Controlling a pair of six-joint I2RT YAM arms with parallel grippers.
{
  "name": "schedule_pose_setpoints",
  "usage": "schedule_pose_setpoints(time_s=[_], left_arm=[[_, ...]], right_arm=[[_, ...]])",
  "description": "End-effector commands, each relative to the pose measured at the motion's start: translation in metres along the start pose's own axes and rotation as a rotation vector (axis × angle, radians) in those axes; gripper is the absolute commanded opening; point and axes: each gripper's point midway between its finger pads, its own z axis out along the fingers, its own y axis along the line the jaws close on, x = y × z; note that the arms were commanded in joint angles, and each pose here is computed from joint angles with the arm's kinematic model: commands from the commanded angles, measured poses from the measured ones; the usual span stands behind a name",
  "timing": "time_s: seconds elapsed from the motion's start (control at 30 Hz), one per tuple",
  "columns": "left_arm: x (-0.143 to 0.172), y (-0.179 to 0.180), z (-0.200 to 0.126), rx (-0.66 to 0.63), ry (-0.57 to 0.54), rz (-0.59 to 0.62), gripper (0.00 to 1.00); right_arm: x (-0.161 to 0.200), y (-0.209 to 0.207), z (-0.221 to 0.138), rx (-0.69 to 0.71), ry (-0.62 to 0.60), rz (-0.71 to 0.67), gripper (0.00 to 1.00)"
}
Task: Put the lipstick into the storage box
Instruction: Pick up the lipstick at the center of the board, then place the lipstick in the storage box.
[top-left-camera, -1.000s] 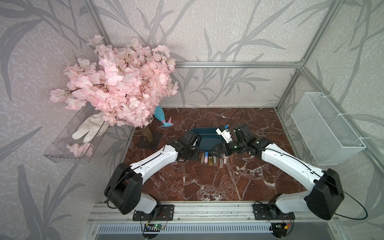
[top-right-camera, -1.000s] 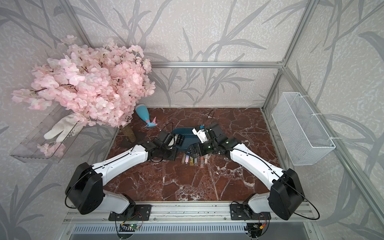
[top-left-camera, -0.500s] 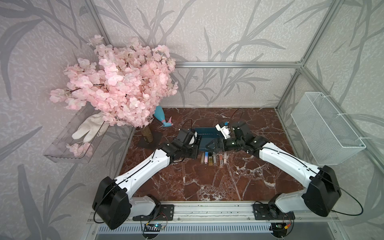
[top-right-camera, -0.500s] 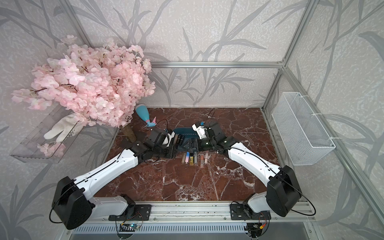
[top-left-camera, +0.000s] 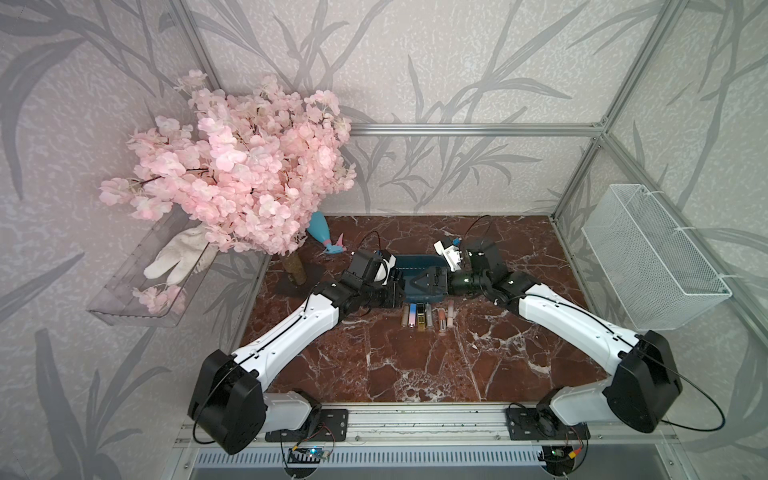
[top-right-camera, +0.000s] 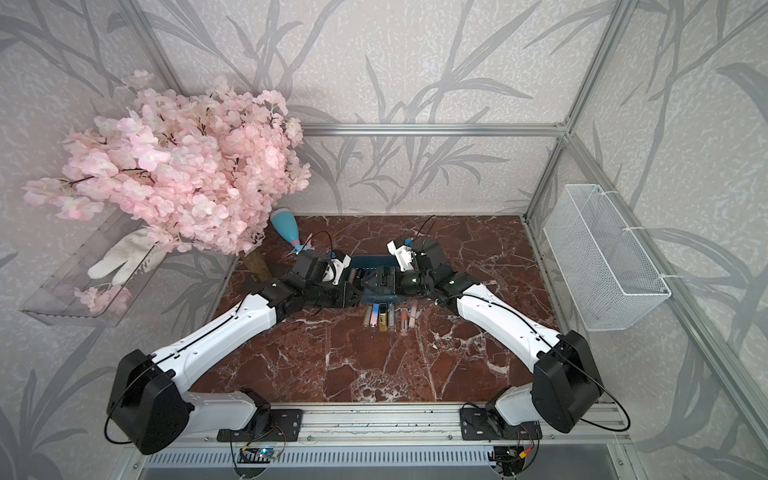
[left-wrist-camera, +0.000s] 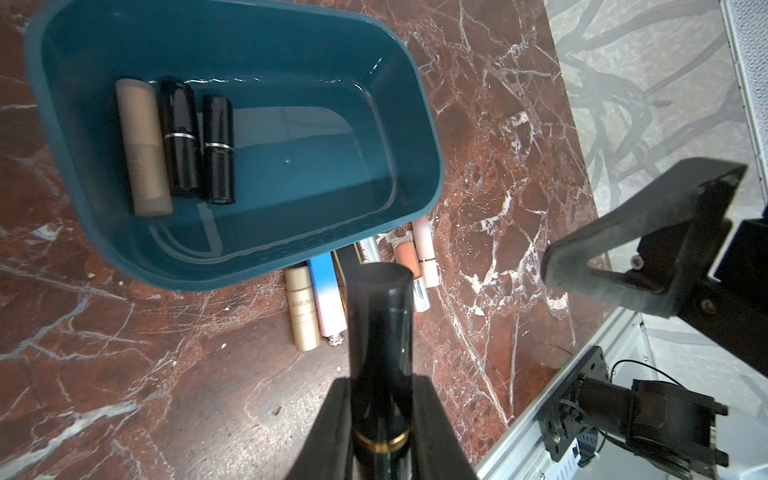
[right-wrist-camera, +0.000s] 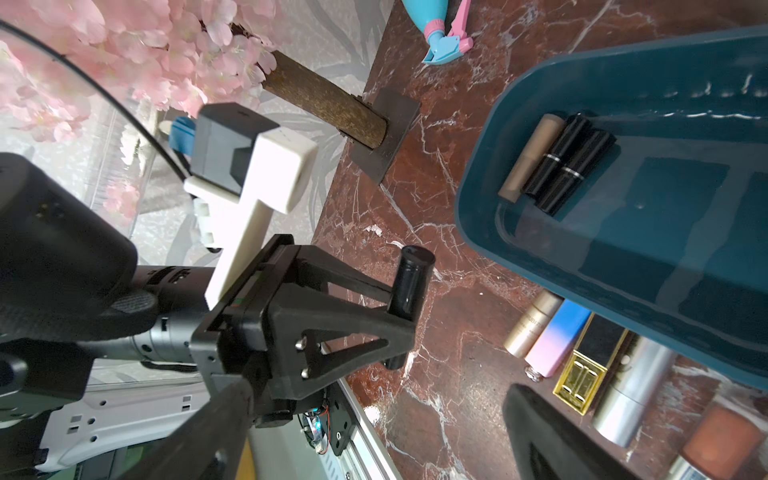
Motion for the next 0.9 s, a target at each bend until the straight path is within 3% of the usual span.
schedule_pose_setpoints(time_s=[0.0, 0.13, 0.5, 0.87], left_arm=[[-0.026, -0.020, 0.001, 0.090, -0.040, -0.015, 0.15], [-0.034, -0.026, 0.013, 0.128, -0.010, -0.030, 0.15], [-0.055, -0.014, 0.055, 0.085, 0.021, -0.068, 0.15], [-0.058, 0.012, 0.100, 0.047, 0.098, -0.117, 0.13]], right_arm=[[-0.016, 0.011, -0.011, -0.047, -0.049, -0.006, 0.99], [-0.022, 0.003, -0.019, -0.047, -0.058, 0.010, 0.99], [-0.034, -0.020, -0.042, -0.032, -0.069, 0.025, 0.99], [-0.032, -0.037, -0.038, -0.015, -0.030, -0.006, 0.99]])
